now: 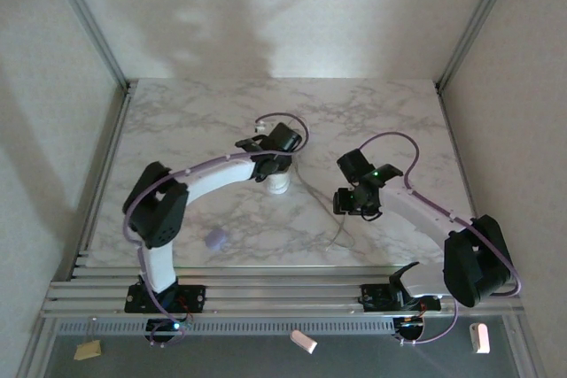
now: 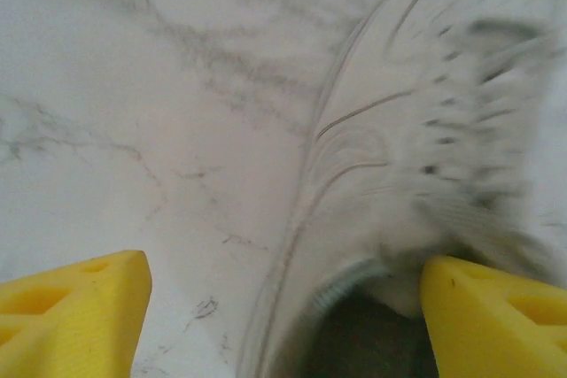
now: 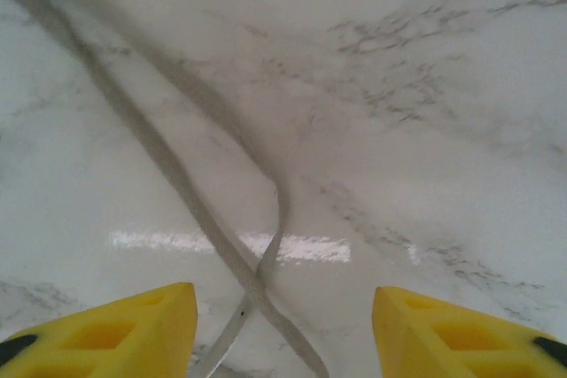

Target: Tie the shoes

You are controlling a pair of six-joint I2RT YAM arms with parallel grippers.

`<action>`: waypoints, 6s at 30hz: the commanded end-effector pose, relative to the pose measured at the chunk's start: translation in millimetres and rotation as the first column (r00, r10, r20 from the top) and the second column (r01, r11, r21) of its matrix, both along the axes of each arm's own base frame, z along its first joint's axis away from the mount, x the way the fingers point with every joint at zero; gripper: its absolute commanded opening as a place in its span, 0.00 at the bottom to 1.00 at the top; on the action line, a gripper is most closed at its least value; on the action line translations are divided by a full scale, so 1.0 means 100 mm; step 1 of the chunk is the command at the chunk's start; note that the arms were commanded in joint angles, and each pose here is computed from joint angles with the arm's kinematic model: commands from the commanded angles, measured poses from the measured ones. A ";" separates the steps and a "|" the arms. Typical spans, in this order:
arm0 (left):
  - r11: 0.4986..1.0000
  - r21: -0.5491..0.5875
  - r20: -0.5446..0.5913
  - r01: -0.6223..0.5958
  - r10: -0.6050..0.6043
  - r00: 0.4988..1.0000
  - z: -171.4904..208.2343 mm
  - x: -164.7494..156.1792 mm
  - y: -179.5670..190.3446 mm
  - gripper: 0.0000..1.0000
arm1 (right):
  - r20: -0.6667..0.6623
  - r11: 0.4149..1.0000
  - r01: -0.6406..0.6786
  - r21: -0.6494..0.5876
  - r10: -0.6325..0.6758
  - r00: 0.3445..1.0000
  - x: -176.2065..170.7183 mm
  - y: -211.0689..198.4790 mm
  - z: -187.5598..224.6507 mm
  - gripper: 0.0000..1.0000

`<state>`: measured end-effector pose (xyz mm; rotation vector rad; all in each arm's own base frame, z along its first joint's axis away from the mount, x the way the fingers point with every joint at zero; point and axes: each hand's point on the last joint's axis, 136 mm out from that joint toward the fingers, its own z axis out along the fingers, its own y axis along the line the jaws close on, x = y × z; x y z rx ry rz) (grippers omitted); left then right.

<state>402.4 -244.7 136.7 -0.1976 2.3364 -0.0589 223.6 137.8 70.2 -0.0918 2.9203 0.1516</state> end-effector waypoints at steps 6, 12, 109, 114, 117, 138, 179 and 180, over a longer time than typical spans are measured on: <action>0.974 -0.228 0.269 0.013 0.050 0.962 0.93 -0.41 0.35 0.85 | -0.125 0.998 -0.019 -0.059 0.011 0.992 -0.35 -0.05 -0.25 0.42; 0.963 -0.268 0.283 0.008 0.071 0.957 0.82 -0.77 0.60 0.85 | -0.175 0.996 0.022 -0.089 -0.038 0.984 -0.59 -0.16 -0.34 0.39; 0.846 -0.128 -0.189 0.517 -0.533 0.825 -1.04 -2.04 -2.19 0.57 | 0.010 0.834 0.472 0.288 -0.495 0.869 1.00 -1.31 0.59 0.00; 0.853 -0.074 -0.235 0.517 -0.519 0.822 -1.14 -2.04 -2.17 0.53 | 0.007 0.833 0.471 0.289 -0.494 0.870 1.01 -1.31 0.59 0.00; 0.852 -0.042 -0.258 0.522 -0.514 0.818 -1.19 -2.04 -2.17 0.53 | 0.009 0.836 0.471 0.283 -0.493 0.870 1.00 -1.32 0.59 0.00; 0.875 0.001 -0.187 0.484 -0.476 0.860 -0.67 -1.72 -2.09 0.01 | 0.090 0.846 0.428 0.317 -0.476 0.875 0.96 -1.28 0.74 0.00; 0.817 -0.304 0.318 0.490 -0.398 0.860 2.27 -0.86 -1.37 0.00 | 0.402 0.895 0.059 0.443 -0.256 0.879 0.54 -0.55 1.83 0.00; 0.816 -0.303 0.320 0.492 -0.399 0.859 2.27 -0.85 -1.38 0.00 | 0.397 0.897 0.057 0.439 -0.251 0.883 0.52 -0.55 1.81 0.00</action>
